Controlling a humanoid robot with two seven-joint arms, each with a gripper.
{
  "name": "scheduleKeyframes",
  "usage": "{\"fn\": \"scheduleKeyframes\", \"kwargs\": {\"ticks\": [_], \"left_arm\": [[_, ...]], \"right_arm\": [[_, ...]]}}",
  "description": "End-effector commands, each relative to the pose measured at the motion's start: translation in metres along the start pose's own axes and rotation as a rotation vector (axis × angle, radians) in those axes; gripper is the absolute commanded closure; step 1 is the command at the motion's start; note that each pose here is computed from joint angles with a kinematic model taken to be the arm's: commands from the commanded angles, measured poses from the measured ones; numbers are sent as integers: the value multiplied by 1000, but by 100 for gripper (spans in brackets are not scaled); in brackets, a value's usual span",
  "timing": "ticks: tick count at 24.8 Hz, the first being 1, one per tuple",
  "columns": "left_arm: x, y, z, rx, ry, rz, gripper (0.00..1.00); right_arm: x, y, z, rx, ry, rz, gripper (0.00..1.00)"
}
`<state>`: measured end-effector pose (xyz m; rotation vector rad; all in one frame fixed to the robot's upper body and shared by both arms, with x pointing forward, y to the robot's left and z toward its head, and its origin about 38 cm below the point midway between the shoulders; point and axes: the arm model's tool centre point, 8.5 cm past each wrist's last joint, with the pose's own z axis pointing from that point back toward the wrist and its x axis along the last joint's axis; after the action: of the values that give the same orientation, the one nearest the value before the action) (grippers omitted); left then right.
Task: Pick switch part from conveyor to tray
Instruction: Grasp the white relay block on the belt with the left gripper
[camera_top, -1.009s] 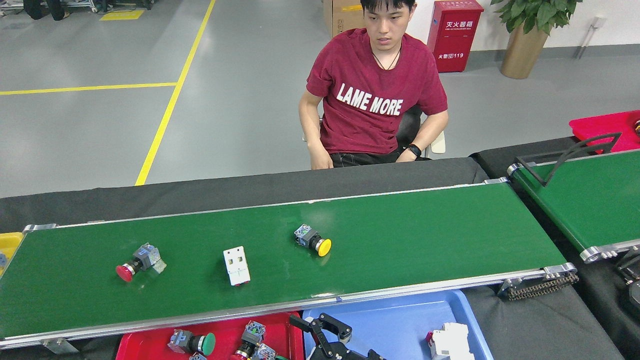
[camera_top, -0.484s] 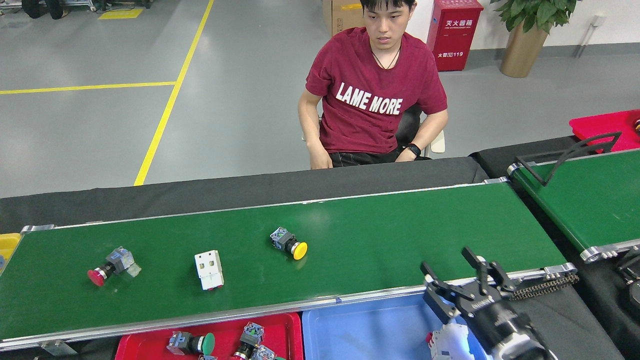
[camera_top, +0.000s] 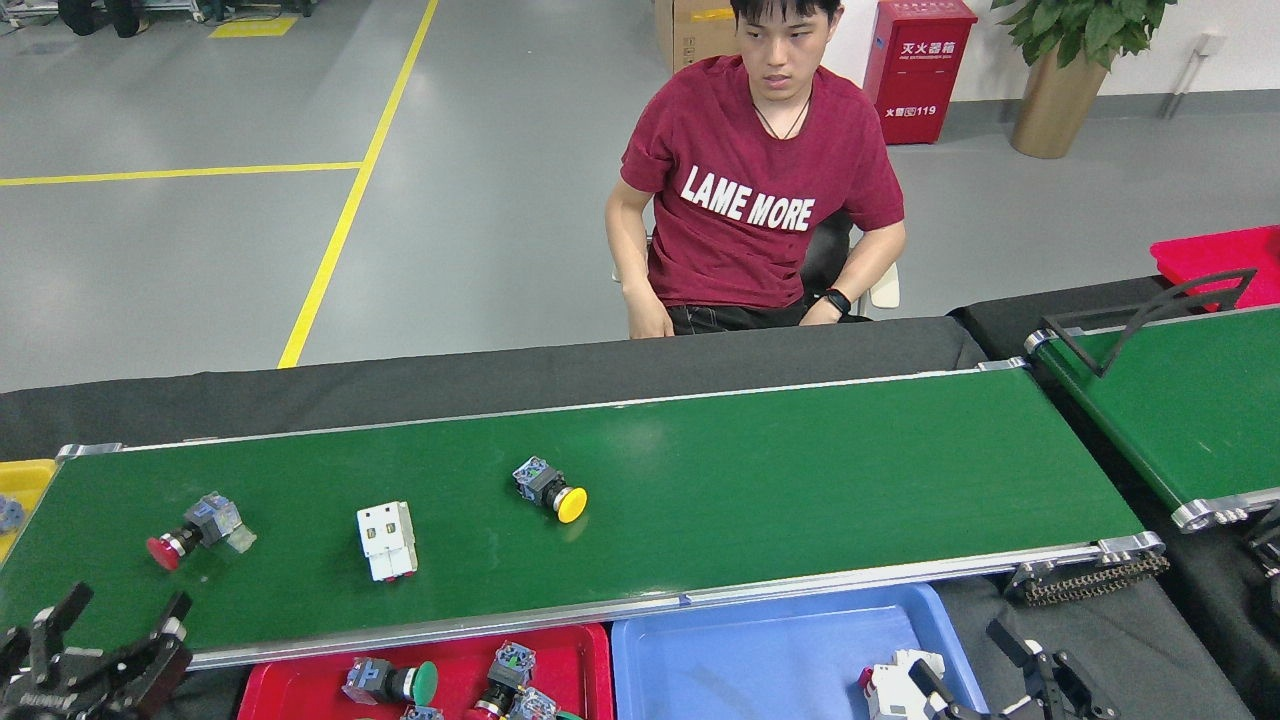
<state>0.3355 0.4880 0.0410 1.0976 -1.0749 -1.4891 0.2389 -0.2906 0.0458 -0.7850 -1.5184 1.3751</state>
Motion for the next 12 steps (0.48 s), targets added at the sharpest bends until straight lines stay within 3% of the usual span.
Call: {"fn": "scheduleKeyframes", "kwargs": {"ticks": [1,6,10,12], "left_arm": [[-10,11,-12,38,-13,-35,0],[-27,11,-41,11,33,-30,0],[-28,18,-62,13,14,-23,1],[-23,18,-68,21,-4,-25,13]], "right_arm": [[-2,-9,0,-31,-7,13,2],[-5,-10,-6,-66,85,-6,2],[-7,-22,-27,-134,150,-19,2],[-12,-32,-41,-165,187,-10,2]]}}
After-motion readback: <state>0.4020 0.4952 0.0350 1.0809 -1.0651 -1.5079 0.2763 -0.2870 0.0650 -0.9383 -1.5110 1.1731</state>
